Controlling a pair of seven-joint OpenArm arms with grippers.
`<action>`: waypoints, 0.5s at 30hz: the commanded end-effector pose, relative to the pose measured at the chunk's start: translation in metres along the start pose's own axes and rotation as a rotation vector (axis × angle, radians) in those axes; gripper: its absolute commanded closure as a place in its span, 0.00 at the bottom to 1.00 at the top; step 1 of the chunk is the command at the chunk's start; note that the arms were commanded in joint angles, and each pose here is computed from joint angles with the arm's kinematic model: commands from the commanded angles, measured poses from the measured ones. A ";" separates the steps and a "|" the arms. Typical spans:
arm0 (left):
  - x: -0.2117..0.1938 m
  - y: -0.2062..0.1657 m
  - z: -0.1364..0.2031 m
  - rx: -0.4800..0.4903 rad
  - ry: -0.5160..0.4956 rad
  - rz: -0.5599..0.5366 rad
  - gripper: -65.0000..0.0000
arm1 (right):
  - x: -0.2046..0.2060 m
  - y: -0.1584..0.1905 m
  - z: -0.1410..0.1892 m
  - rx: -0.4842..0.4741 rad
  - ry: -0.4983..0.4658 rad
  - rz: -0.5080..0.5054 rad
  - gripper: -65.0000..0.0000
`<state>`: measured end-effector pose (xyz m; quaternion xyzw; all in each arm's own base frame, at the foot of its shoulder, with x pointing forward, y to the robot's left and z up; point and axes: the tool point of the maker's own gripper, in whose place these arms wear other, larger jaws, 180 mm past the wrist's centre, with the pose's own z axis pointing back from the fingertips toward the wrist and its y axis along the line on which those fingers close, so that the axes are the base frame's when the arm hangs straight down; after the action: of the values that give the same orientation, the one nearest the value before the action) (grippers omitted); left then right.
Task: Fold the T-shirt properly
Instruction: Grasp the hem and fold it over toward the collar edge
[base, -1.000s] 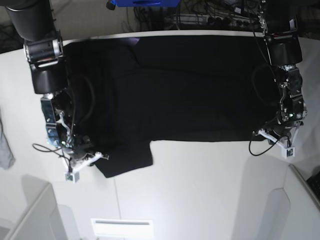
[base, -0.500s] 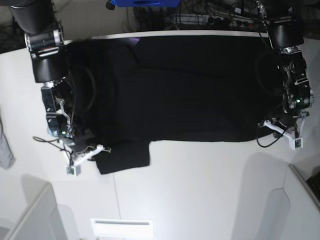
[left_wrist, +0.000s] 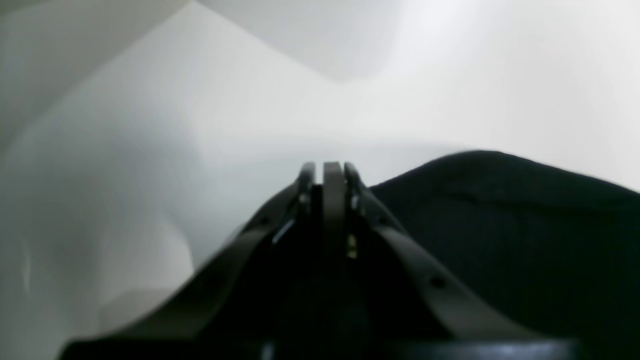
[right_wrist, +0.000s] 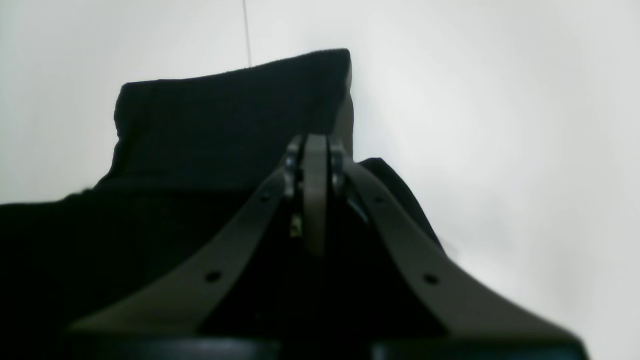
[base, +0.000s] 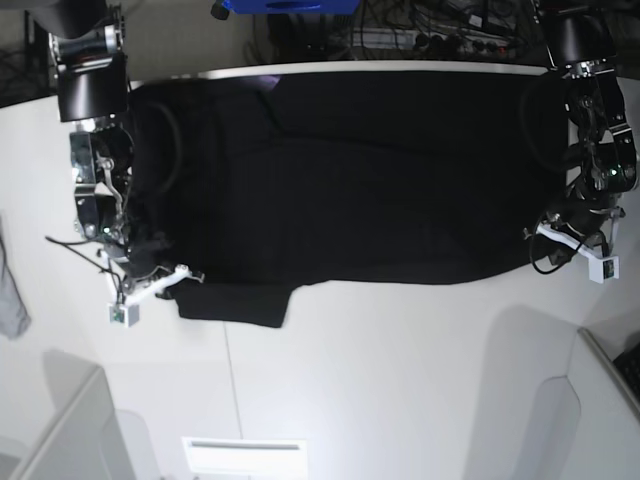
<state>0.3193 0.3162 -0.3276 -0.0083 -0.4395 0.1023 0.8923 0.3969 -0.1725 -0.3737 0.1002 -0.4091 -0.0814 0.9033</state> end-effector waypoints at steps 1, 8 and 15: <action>0.021 0.003 0.008 0.005 -0.063 -0.017 1.00 | 0.024 0.005 0.007 0.019 -0.068 0.005 1.00; 0.015 0.006 0.026 -0.009 -0.051 0.037 1.00 | 0.020 0.002 0.030 0.025 -0.077 -0.011 1.00; 0.010 -0.011 0.040 -0.071 -0.052 0.037 1.00 | 0.014 -0.003 0.051 0.019 -0.087 -0.024 1.00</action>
<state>0.2890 0.3040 -0.3103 -0.0462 -0.4421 0.1151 0.8884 0.3563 -0.1797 -0.3506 0.1134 -0.4171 -0.0972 0.8965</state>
